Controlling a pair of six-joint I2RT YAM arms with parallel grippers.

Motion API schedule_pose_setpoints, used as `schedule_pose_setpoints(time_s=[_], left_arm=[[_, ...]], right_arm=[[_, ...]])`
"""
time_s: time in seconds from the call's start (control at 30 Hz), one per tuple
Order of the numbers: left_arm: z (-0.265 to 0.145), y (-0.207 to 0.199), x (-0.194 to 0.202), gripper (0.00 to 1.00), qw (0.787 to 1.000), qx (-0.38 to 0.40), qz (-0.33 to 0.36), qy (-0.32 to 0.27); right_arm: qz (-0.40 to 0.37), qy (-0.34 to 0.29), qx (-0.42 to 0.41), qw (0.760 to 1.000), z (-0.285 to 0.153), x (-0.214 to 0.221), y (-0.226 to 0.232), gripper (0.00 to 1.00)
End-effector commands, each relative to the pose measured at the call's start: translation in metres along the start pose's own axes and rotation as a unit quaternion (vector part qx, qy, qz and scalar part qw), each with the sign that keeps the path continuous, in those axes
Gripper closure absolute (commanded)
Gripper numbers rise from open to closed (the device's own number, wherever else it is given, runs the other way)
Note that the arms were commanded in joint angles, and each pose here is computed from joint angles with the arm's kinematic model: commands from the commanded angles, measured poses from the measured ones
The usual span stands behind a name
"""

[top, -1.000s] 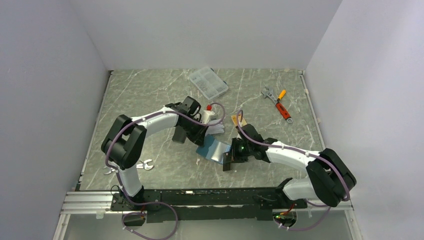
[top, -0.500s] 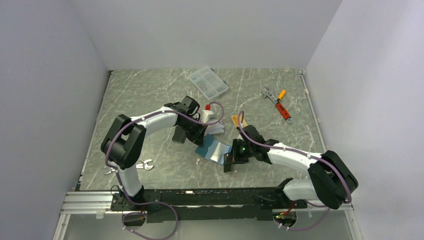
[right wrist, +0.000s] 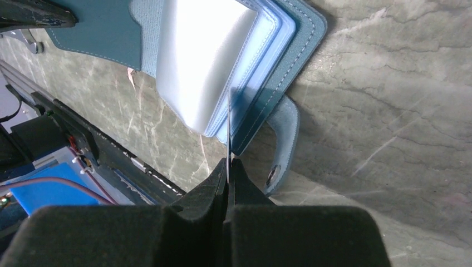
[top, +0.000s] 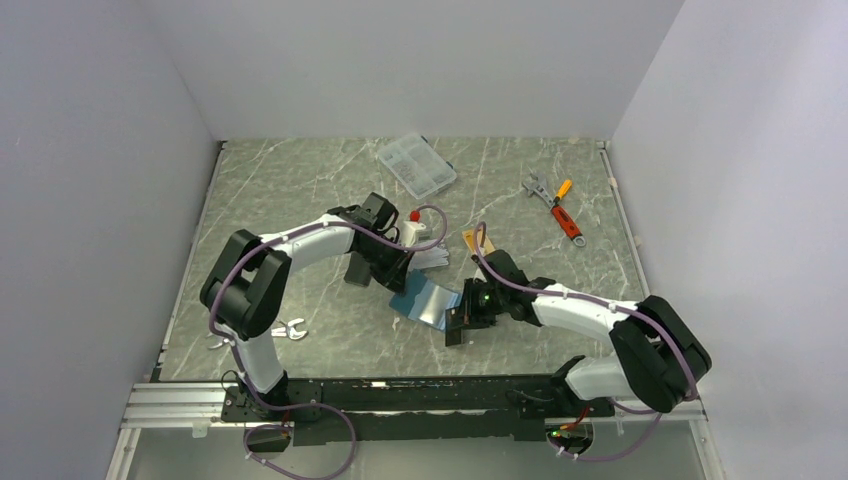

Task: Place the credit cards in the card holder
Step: Open the card holder at the center of the board.

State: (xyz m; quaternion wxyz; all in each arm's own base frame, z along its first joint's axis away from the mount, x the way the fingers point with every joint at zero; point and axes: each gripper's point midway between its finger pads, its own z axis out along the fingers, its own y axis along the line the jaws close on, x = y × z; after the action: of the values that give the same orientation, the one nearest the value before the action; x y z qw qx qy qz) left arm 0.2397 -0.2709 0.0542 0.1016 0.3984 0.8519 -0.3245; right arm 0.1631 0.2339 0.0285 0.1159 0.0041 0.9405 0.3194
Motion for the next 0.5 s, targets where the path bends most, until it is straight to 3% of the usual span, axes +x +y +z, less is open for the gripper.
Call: schedule_pose_setpoints(time_s=[0.0, 0.47], left_arm=[[-0.012, -0.01, -0.01, 0.97, 0.999, 0.009, 0.019, -0.025], [-0.016, -0.018, -0.013, 0.96, 0.999, 0.026, 0.027, -0.027]], right_arm=[[0.004, 0.004, -0.014, 1.0, 0.005, 0.0, 0.003, 1.0], [-0.027, -0.002, -0.051, 0.998, 0.003, -0.019, 0.031, 1.0]])
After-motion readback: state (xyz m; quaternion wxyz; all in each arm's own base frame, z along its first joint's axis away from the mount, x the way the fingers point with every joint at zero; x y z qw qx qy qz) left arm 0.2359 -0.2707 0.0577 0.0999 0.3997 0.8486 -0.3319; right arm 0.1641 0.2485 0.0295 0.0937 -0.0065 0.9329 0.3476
